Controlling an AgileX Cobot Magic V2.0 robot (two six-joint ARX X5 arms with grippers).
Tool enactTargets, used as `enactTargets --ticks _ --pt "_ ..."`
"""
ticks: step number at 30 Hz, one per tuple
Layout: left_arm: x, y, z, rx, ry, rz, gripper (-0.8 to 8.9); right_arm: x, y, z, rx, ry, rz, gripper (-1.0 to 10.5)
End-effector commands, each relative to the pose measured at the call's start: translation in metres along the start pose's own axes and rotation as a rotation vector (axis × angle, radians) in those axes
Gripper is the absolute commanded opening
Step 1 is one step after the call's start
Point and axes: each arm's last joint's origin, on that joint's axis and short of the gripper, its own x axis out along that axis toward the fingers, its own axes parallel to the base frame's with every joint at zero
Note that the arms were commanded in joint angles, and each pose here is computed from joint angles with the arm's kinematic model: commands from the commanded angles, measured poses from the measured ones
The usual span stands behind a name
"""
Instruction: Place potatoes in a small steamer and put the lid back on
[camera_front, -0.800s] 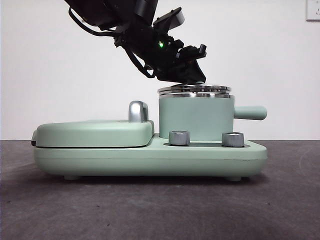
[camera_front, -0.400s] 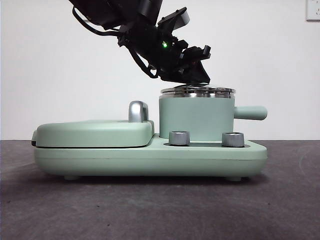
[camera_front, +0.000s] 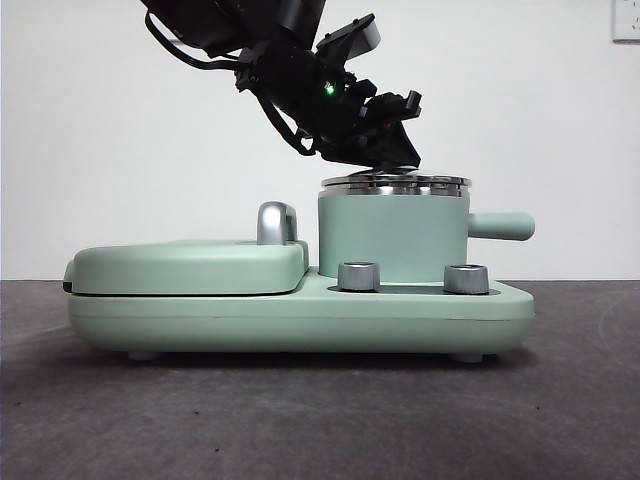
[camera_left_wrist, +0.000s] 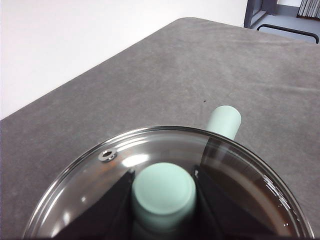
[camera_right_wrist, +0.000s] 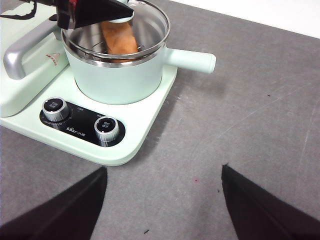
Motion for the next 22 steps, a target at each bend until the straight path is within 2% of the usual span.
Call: enactTargets --ticks 1,11,22 --pt "0.006 -0.004 -0.001 0.020 0.021 -0.013 0.14 0.000 0.000 0.002 0.010 -0.010 0.003 3.5" --pt "0.005 -0.002 0.011 0.042 0.025 -0.011 0.14 0.000 0.000 0.002 0.010 -0.010 0.003 3.5" --pt "0.004 -0.002 0.011 0.043 0.038 -0.014 0.14 0.000 0.000 0.002 0.010 -0.010 0.003 3.5"
